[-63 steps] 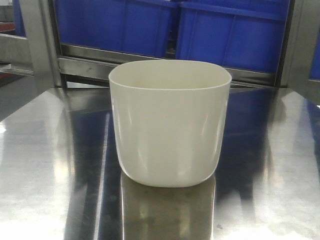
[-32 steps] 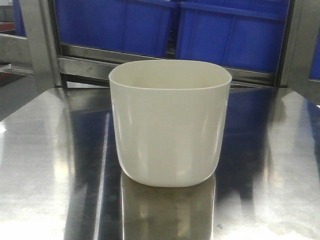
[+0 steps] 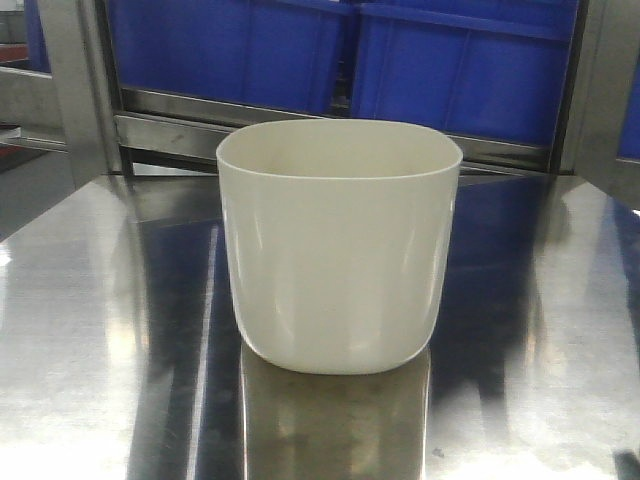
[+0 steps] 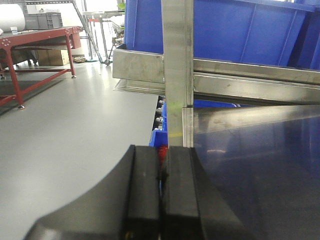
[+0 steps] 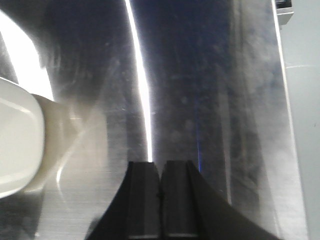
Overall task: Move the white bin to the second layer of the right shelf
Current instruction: 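Move the right gripper down beside the white bin on the table, then lower the right gripper onto the white bin's rim and close it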
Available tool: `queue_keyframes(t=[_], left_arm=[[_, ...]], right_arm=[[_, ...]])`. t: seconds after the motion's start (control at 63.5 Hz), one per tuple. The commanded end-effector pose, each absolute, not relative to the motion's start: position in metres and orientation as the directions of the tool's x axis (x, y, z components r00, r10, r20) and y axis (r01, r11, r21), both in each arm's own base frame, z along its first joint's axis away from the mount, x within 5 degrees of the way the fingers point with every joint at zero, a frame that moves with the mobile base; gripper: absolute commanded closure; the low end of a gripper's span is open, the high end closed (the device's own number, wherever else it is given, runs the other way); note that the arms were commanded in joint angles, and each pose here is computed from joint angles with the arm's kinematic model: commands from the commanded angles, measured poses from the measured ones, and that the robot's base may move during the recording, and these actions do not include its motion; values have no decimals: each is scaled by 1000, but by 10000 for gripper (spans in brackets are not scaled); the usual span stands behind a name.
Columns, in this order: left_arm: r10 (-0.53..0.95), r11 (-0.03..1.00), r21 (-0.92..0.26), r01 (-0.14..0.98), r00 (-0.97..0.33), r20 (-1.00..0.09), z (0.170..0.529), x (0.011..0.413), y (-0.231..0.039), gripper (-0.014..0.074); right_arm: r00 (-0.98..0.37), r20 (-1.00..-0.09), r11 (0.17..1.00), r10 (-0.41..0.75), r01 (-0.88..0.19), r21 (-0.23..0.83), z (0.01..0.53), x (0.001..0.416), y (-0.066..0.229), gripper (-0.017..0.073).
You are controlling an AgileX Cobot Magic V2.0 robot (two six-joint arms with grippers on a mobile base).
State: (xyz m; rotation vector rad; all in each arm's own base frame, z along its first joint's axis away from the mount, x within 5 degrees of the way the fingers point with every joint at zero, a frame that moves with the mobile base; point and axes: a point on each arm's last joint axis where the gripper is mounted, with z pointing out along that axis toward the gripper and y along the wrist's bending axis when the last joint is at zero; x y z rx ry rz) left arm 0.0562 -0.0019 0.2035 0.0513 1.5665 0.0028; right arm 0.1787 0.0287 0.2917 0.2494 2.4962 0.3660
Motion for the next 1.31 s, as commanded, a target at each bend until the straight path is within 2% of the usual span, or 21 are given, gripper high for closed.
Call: queue_keyframes(t=[0.0,0.063,0.142,0.41,0.536,0.772,1.024,1.292], left_arm=[[24,999,26,28,64,-998,199,57,-2,509],[24,999,26,28,64,-998,199,57,-2,509],[24,999,26,28,64,-998,199,57,-2,509],[24,999,26,28,64,-998,199,57,-2,509],[24,999,26,28,64,-998,199,57,-2,509],[24,999,26,28,64,-998,199,57,-2,509],[24,999,26,28,64,-998,199,57,-2,509],[24,999,26,28,64,-998,199,57,-2,509]], right_arm=[[-776,-568,936,274,78,344,312,192,37,327],[-793,-546,932,270,71,356,316,198,45,236],[-816,-531,933,226,25,358,324,206,59,173],[-894,-446,934,46,-120,337,347,229,106,170],[-924,-377,932,65,-79,354,355,236,119,170],[-913,-367,926,180,31,376,361,250,133,170],[-925,-358,933,123,-15,359,352,256,159,170],[-930,-350,938,113,-16,347,338,266,168,170]])
